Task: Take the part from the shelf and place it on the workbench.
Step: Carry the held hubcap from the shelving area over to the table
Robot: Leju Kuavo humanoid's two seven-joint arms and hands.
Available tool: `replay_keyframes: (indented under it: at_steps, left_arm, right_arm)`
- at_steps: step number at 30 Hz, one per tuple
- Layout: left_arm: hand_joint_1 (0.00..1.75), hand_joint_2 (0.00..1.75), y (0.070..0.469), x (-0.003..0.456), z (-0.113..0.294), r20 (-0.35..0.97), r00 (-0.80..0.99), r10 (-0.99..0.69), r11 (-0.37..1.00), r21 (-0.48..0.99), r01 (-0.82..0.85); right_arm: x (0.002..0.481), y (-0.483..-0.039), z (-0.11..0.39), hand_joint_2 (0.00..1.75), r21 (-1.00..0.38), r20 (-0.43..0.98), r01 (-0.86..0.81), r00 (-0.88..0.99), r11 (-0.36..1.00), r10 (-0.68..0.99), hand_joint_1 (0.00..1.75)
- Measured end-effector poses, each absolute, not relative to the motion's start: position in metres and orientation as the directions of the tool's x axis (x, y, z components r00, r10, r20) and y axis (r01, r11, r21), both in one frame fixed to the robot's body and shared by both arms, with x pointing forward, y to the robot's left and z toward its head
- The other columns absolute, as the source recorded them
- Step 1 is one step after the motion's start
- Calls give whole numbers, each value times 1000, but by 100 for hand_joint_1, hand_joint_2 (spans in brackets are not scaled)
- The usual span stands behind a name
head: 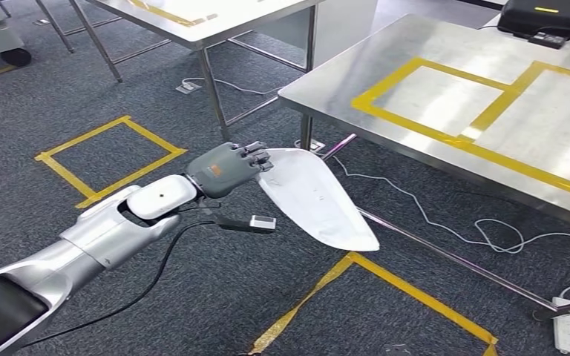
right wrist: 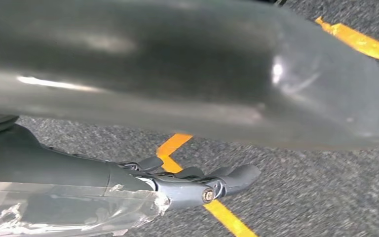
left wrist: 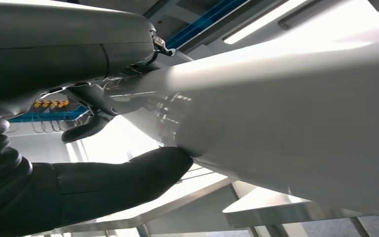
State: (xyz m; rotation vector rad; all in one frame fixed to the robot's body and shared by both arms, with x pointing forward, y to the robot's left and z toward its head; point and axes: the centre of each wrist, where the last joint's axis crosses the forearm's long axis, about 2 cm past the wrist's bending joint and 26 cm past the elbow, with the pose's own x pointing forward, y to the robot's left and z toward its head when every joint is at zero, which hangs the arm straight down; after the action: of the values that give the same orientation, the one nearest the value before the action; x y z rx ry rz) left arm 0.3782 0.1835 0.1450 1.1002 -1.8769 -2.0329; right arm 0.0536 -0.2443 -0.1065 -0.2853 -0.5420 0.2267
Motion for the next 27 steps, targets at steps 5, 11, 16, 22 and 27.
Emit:
replay_keyframes:
  at_steps: [5,11,16,22,27]
  left_arm:
    - [169,175,184,379,146,-399,-713,-577,-194,914,-355]
    - [169,175,184,378,144,-399,-715,-574,-192,915,-356]
    - [169,175,183,381,149,-407,-715,-568,-180,909,-375]
    - [169,175,183,382,150,-411,-715,-566,-176,907,-382]
    - [169,175,183,380,147,-409,-721,-560,-180,909,-376]
  right_arm:
    - [53,-244,-106,0,-324,473,-135,834,936,284,0]
    - [53,-244,-107,0,-325,472,-138,834,936,286,0]
    - [54,-244,-106,0,-325,473,-139,832,935,289,0]
    - [56,-244,-106,0,-326,475,-141,830,935,290,0]
    - [48,-244,-107,0,-323,463,-145,838,935,290,0]
